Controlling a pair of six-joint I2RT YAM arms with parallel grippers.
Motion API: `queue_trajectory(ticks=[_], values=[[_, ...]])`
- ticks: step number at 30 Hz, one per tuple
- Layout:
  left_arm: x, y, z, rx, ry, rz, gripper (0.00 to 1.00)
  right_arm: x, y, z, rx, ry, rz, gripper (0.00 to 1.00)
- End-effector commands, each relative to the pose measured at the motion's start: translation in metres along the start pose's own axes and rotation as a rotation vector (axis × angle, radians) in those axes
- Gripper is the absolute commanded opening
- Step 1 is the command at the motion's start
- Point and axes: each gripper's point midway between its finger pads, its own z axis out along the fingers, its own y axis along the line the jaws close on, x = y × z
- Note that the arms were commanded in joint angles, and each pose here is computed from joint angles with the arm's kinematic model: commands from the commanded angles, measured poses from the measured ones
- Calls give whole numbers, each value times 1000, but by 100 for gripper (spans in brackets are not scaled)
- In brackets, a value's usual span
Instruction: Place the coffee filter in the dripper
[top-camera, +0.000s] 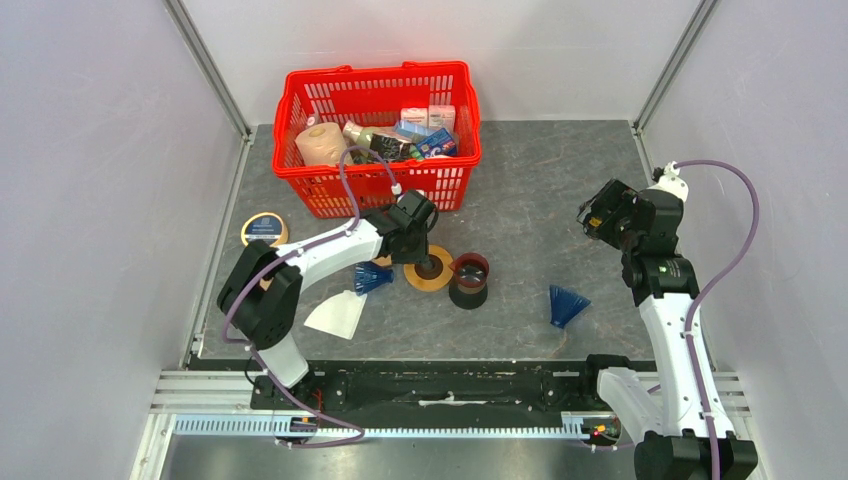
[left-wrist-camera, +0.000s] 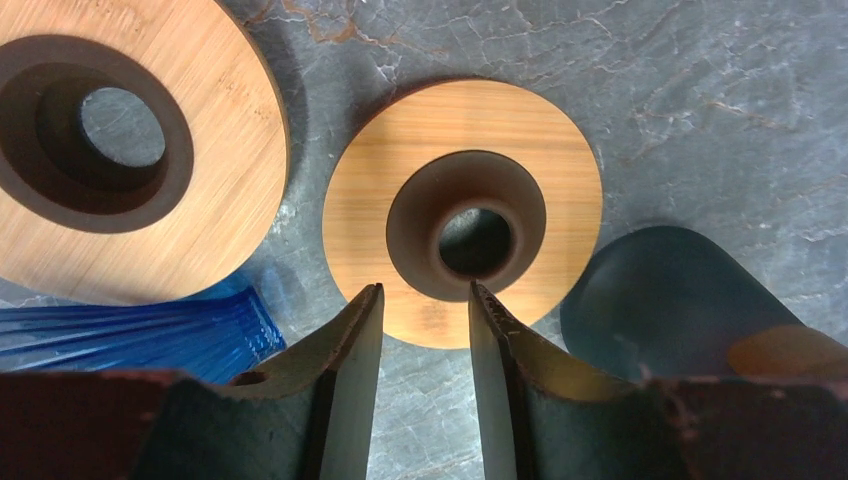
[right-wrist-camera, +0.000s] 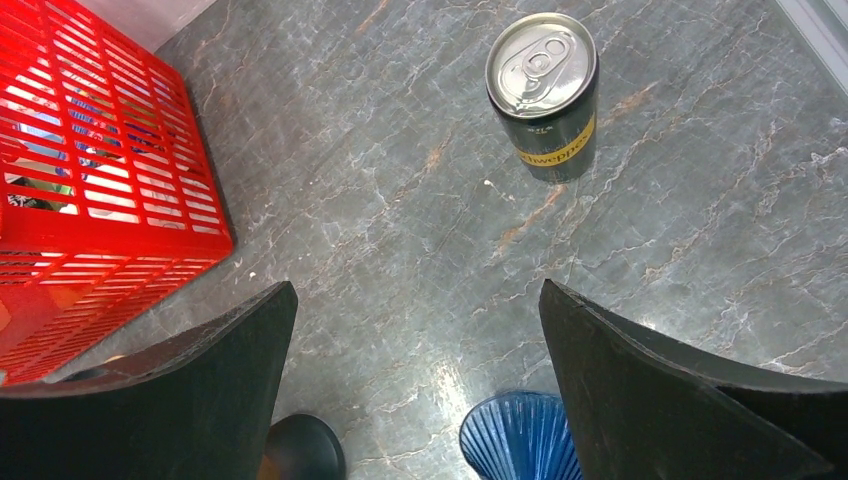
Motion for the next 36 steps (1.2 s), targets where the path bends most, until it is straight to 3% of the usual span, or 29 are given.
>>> queue_trajectory(ticks=[1, 13, 36], values=[[-16, -7, 7, -17, -42, -5, 42, -11, 3, -2, 1, -23, -8, 99], [-5, -13, 27, -15, -7, -18, 40, -9, 2, 0, 7, -12, -6, 99], [-1, 2, 41, -191, -19, 3, 28, -9, -1, 0, 29, -12, -6, 99]])
